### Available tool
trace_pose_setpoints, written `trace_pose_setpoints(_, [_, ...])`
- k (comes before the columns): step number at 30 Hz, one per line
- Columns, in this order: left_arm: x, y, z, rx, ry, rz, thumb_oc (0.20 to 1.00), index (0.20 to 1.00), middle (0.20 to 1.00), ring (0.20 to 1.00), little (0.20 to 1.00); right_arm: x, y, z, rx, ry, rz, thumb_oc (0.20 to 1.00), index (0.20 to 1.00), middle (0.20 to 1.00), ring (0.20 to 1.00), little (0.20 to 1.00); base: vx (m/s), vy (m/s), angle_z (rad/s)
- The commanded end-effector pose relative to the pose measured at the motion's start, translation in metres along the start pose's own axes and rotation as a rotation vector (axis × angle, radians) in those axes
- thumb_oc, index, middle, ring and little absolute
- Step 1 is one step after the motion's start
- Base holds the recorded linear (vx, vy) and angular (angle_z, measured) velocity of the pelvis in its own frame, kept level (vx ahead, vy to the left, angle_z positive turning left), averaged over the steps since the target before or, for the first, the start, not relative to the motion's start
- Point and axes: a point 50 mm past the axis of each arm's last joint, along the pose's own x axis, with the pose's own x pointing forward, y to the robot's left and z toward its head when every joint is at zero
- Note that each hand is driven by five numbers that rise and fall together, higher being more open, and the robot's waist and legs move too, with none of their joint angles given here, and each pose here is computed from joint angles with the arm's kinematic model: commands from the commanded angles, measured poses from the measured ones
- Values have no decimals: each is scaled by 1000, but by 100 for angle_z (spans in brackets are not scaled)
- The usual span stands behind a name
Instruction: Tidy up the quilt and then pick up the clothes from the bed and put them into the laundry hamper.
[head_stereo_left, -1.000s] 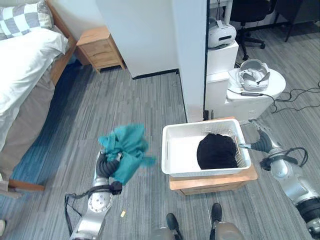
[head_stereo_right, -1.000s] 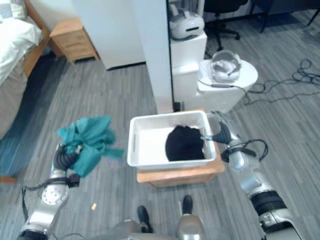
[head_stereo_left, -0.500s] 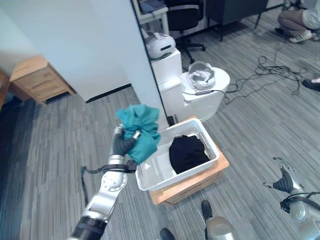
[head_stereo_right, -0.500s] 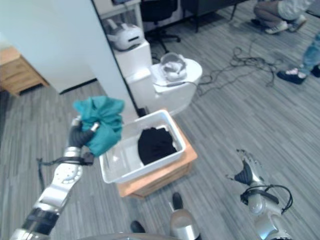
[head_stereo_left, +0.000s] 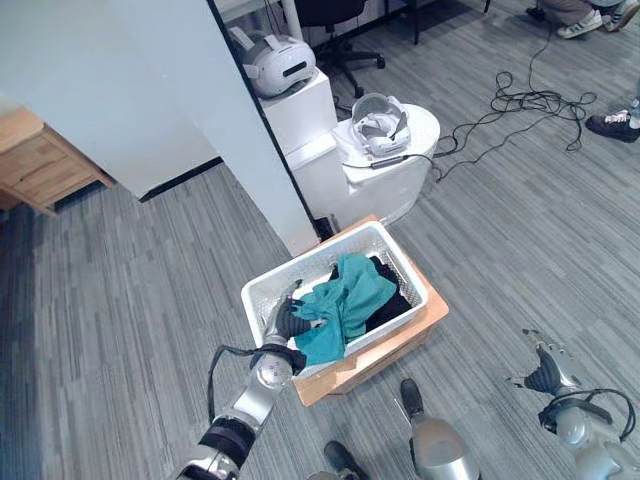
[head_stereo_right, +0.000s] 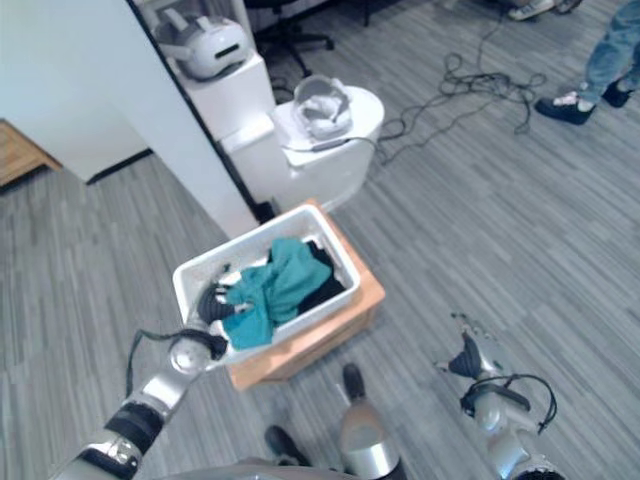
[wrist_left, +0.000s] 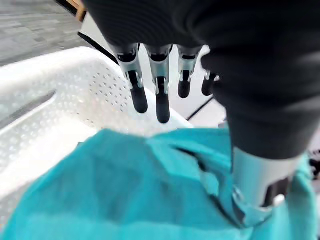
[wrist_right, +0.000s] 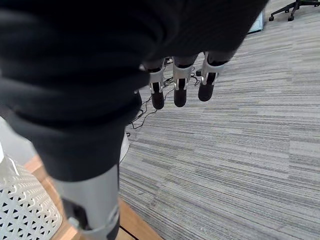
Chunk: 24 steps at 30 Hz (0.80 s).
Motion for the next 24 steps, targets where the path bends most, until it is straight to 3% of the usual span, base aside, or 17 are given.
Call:
trace_pose_setpoints(1, [-3, 57, -6, -84, -27, 206, 1000, 1000, 1000, 1000, 1000, 7, 2, 10, 36, -22, -10, 1000, 1000, 1000, 1000, 1000, -16, -6, 4])
trace_pose_setpoints(11, [-26, 83, -43, -290, 94, 384, 1000, 1000, 1000, 1000, 1000, 2, 34, -15, 36, 149, 132, 1000, 1000, 1000, 1000, 1000, -13, 9, 11])
trace_pose_setpoints(12, [-42, 76, -75, -334, 238, 409, 1000, 1000, 1000, 1000, 1000, -2, 47, -22, 34, 203, 188, 1000, 1000, 1000, 1000, 1000, 8, -10, 12])
trace_pose_setpoints(14, [-46, 71, -83, -345, 282, 402, 1000, 1000, 1000, 1000, 1000, -3, 50, -23, 26, 217, 204, 1000, 1000, 1000, 1000, 1000, 1, -2, 4])
trace_pose_setpoints(15, [-60, 56, -107, -349, 407, 375, 1000, 1000, 1000, 1000, 1000, -8, 60, -26, 33, 252, 244, 1000, 1000, 1000, 1000, 1000, 9, 10, 6])
trace_pose_setpoints(24, [-136, -9, -182, -144, 935, 90, 1000, 1000, 1000, 1000, 1000, -35, 119, -22, 172, 449, 455, 1000, 1000, 1000, 1000, 1000, 3, 9, 3])
